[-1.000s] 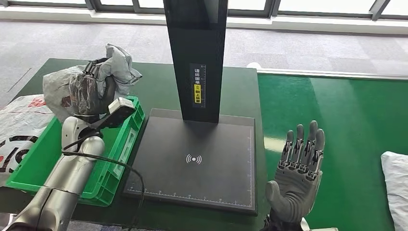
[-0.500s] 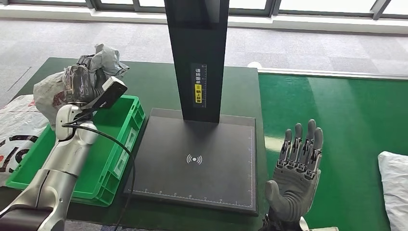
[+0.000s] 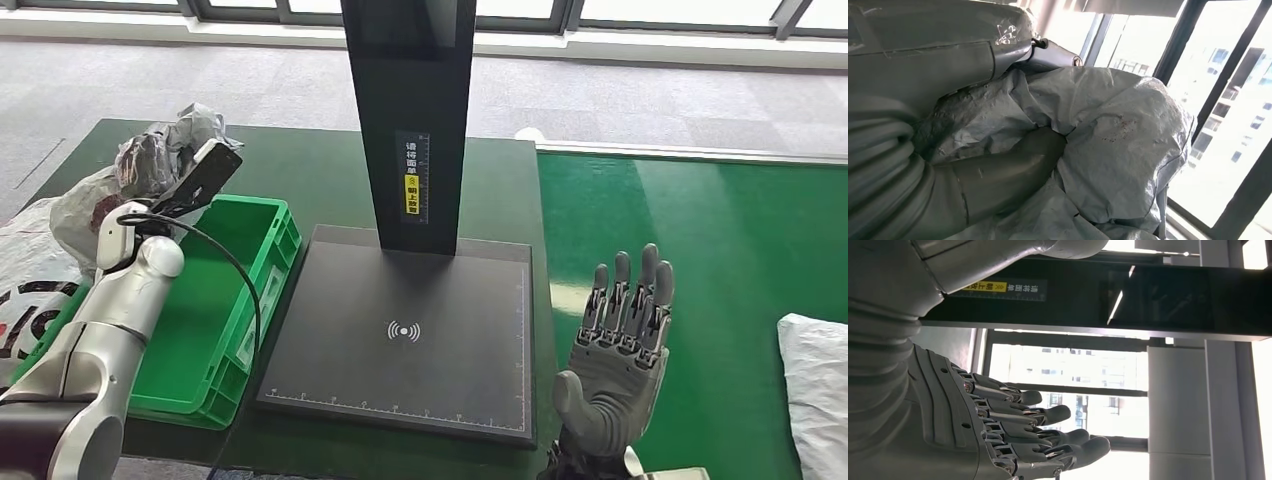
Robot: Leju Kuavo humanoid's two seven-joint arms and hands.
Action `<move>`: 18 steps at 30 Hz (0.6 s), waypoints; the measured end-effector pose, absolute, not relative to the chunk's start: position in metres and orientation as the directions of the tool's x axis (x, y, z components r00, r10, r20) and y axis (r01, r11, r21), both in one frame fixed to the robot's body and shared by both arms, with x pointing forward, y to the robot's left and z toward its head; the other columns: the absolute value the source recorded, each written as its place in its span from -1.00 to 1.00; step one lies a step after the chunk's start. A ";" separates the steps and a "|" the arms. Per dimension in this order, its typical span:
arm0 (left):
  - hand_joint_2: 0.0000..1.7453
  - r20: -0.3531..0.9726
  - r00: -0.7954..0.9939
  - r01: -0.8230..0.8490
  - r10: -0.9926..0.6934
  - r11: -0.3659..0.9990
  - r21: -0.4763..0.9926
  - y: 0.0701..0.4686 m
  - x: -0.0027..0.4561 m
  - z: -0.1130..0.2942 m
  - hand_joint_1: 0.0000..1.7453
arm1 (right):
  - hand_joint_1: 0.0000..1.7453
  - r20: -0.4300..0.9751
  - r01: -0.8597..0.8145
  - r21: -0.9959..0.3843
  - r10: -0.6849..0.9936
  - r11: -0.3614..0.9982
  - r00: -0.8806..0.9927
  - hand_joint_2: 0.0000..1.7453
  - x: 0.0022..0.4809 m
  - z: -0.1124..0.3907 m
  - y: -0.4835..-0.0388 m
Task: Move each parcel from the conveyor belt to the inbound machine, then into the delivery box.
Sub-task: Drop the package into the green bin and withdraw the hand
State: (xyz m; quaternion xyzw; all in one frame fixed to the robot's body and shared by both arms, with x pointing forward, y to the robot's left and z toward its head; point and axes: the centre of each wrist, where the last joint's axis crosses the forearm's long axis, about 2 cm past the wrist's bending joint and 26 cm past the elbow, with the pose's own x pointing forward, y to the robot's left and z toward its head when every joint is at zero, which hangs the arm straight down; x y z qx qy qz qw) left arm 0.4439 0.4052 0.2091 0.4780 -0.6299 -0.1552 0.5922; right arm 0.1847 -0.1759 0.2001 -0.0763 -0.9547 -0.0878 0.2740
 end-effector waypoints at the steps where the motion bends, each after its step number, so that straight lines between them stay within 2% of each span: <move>1: 1.00 0.603 0.170 -0.406 -0.780 0.502 0.764 0.406 0.444 0.208 0.28 | -1.00 0.536 0.194 0.126 0.098 0.973 -0.839 1.00 0.185 0.200 -0.176; 3: 1.00 0.609 0.193 -0.383 -0.769 0.513 0.768 0.407 0.444 0.205 -0.71 | -1.00 0.536 0.194 0.126 0.098 0.973 -0.839 1.00 0.185 0.200 -0.176; 4: 1.00 0.611 0.205 -0.375 -0.764 0.516 0.770 0.407 0.444 0.204 -0.98 | -1.00 0.535 0.193 0.126 0.098 0.973 -0.839 1.00 0.185 0.200 -0.176; 5: 1.00 0.613 0.216 -0.370 -0.760 0.517 0.772 0.407 0.444 0.202 -1.00 | -1.00 0.535 0.193 0.126 0.098 0.973 -0.839 1.00 0.185 0.200 -0.176; 9: -1.00 0.621 0.253 -0.368 -0.742 0.520 0.771 0.410 0.444 0.200 -1.00 | -1.00 0.534 0.193 0.126 0.098 0.973 -0.840 1.00 0.185 0.201 -0.176; 18: -1.00 0.676 0.279 -0.435 -0.682 0.538 0.722 0.421 0.440 0.196 -1.00 | -1.00 0.532 0.194 0.125 0.099 0.973 -0.841 1.00 0.186 0.201 -0.176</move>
